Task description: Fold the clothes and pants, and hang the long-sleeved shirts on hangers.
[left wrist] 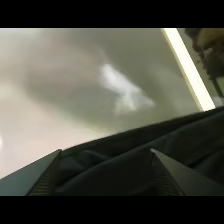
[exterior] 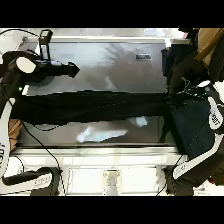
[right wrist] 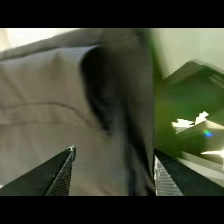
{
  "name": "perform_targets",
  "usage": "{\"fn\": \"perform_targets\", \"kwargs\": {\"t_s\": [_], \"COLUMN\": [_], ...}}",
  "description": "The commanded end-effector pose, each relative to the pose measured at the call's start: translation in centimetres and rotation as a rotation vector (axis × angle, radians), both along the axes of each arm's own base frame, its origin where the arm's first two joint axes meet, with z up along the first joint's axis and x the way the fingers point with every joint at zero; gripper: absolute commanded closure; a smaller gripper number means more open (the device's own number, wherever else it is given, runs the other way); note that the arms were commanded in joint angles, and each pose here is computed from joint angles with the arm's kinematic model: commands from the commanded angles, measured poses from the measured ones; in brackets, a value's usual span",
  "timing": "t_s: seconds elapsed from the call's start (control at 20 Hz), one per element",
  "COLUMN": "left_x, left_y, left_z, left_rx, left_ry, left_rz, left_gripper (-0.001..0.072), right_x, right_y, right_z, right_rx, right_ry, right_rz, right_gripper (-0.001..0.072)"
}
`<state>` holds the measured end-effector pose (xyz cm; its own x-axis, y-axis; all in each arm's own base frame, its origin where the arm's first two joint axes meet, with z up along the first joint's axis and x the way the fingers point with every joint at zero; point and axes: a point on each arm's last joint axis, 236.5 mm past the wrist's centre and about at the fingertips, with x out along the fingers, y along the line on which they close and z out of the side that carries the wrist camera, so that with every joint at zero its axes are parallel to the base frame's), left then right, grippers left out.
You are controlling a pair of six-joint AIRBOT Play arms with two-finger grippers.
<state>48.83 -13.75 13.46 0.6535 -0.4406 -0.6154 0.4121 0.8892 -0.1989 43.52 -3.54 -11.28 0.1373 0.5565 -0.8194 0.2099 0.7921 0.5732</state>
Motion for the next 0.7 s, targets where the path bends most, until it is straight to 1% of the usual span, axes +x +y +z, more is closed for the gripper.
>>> {"fn": "perform_targets", "kwargs": {"t_s": [0.0,0.05,0.1,0.15,0.2,0.25,0.3,0.35,0.45,0.5,0.65], "left_x": [0.3,0.5,0.7,1.0,1.2,1.4,1.3,1.1,0.2,-0.6,-3.6], "left_y": [-1.5,-2.0,-2.5,-3.1,-4.0,-4.9,-5.9,-7.2,-9.8,-11.6,-17.0], "left_z": [-2.4,-3.3,-4.1,-4.8,-5.5,-6.2,-6.9,-7.8,-9.7,-10.8,-14.1], "left_rx": [-0.006,-0.019,-0.041,-0.070,-0.105,-0.139,-0.167,-0.190,-0.199,-0.202,-0.188], "left_ry": [0.046,0.068,0.087,0.104,0.123,0.143,0.167,0.196,0.244,0.270,0.351], "left_rz": [-0.026,-0.030,-0.030,-0.027,-0.027,-0.028,-0.034,-0.047,-0.088,-0.116,-0.214], "left_gripper": [0.0086,0.0086,0.0087,0.0098,0.0206,0.0394,0.0603,0.0691,0.0689,0.0689,0.0689], "right_x": [-0.4,-0.5,-0.5,-0.5,-0.5,-0.3,0.2,0.9,2.8,3.5,4.1], "right_y": [2.0,2.4,3.1,3.9,4.7,5.3,5.8,6.4,7.6,8.2,12.3], "right_z": [0.0,0.1,0.4,1.1,2.4,3.8,5.8,8.2,14.2,16.8,21.1], "right_rx": [0.016,0.020,0.045,0.083,0.127,0.159,0.189,0.219,0.283,0.290,0.238], "right_ry": [0.002,0.003,0.002,-0.010,-0.032,-0.053,-0.086,-0.132,-0.235,-0.275,-0.331], "right_rz": [0.078,0.088,0.094,0.108,0.131,0.143,0.149,0.151,0.108,0.100,0.186], "right_gripper": [0.0263,0.0463,0.0696,0.0701,0.0701,0.0701,0.0701,0.0701,0.0702,0.0702,0.0702]}}
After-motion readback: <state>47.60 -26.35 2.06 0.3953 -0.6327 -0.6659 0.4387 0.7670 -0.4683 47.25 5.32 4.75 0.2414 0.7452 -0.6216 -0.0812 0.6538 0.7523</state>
